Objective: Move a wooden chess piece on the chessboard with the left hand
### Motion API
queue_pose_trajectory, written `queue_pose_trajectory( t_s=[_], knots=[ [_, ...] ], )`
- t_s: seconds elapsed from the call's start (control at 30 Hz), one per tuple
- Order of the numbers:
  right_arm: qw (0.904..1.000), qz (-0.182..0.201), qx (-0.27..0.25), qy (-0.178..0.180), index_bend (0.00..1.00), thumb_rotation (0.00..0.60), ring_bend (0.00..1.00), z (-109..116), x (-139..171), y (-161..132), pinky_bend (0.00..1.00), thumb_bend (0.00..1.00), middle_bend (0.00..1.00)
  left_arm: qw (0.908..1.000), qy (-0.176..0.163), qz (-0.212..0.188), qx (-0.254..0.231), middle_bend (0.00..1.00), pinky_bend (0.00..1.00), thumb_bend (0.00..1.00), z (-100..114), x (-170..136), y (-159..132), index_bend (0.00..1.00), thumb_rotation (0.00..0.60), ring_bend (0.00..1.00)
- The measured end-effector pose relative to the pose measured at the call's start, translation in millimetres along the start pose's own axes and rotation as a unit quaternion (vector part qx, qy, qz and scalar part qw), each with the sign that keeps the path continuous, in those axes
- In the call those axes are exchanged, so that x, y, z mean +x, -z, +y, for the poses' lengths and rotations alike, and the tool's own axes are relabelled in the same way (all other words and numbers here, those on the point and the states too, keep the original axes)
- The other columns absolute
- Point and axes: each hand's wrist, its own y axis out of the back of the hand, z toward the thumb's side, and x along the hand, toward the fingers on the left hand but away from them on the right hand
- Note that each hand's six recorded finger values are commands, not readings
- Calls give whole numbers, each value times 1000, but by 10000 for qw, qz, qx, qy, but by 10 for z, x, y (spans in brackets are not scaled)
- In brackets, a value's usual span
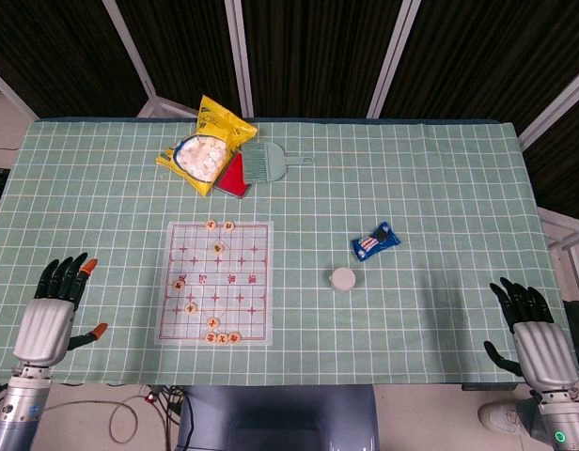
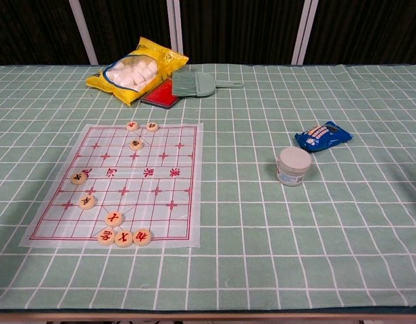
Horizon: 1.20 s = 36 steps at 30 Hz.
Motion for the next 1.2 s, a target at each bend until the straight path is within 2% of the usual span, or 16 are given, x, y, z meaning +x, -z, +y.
queue_pose_trajectory(
  t_s=[0.97,1.03,1.1,1.13,1.2],
  knots=[
    [10000,-27,-25,12,0,600,0,11,-5,17,0,339,0,10000,20,5,13,0,1,23,5,3,-3,0,600,0],
    [10000,-25,-29,16,0,600,0,12,-7,17,0,339,0,10000,13,-2,39,0,24,23,11,11,-6,0,600,0],
    [10000,-29,-29,15,0,600,0,12,-9,19,0,338,0,10000,0,-14,86,40,91,24,21,21,-11,0,600,19],
    [10000,-34,-34,13,0,600,0,11,-10,21,0,339,0,9999,-20,-31,144,80,138,24,31,33,-16,0,600,47],
    [10000,-46,-41,13,0,600,0,12,-13,26,0,338,0,9996,-71,-70,268,234,273,27,52,59,-27,0,600,165]
  ],
)
